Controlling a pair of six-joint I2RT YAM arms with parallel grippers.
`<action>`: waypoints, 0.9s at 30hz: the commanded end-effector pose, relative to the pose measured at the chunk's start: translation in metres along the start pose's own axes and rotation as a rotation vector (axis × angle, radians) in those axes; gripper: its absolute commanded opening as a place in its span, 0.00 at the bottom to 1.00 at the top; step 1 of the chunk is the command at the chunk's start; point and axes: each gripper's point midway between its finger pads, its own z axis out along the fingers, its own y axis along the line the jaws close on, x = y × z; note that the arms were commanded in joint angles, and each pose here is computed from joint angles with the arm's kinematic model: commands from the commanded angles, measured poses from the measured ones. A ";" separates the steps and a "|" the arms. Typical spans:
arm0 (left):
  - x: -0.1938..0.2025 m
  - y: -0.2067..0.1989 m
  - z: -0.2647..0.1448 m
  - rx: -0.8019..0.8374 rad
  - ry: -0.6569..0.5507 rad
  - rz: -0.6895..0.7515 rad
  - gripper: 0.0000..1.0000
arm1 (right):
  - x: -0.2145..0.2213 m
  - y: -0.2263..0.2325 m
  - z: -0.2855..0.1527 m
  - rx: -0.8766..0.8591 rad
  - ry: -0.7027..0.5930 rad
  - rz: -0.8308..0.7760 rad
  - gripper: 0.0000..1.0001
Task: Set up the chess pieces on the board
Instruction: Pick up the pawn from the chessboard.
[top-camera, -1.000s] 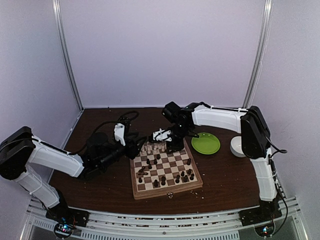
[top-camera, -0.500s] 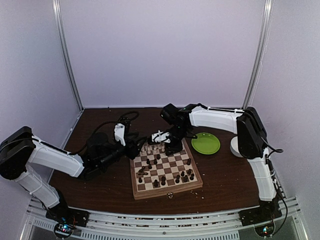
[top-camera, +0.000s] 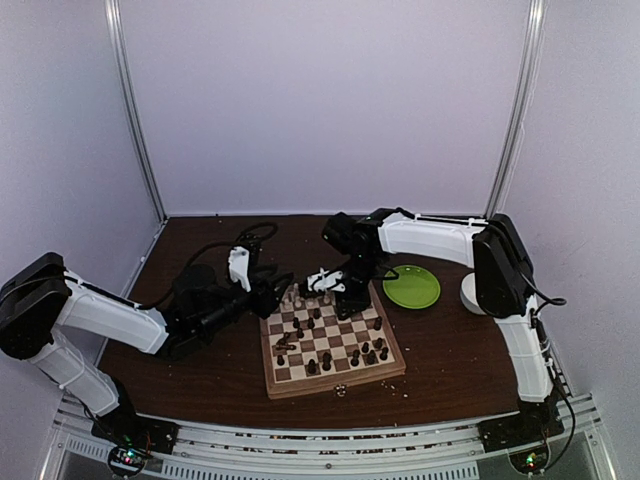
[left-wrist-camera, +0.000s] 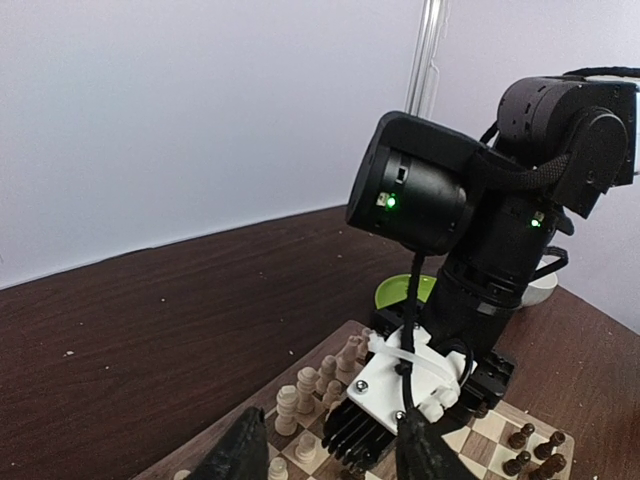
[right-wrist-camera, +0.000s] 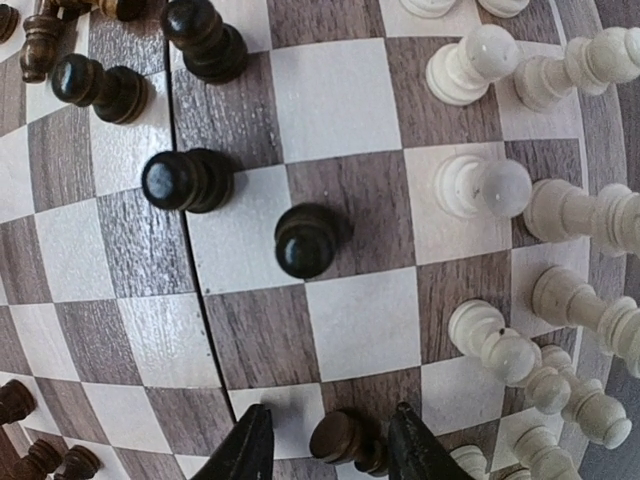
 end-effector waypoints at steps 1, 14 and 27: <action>-0.018 -0.003 0.005 0.018 -0.060 -0.018 0.45 | 0.009 0.007 -0.002 -0.025 0.030 0.000 0.40; -0.017 -0.006 0.008 0.038 -0.054 -0.018 0.45 | 0.037 0.013 -0.004 -0.065 0.079 0.030 0.44; -0.016 -0.008 0.010 0.048 -0.047 -0.017 0.45 | 0.029 0.009 -0.003 -0.056 0.023 0.057 0.32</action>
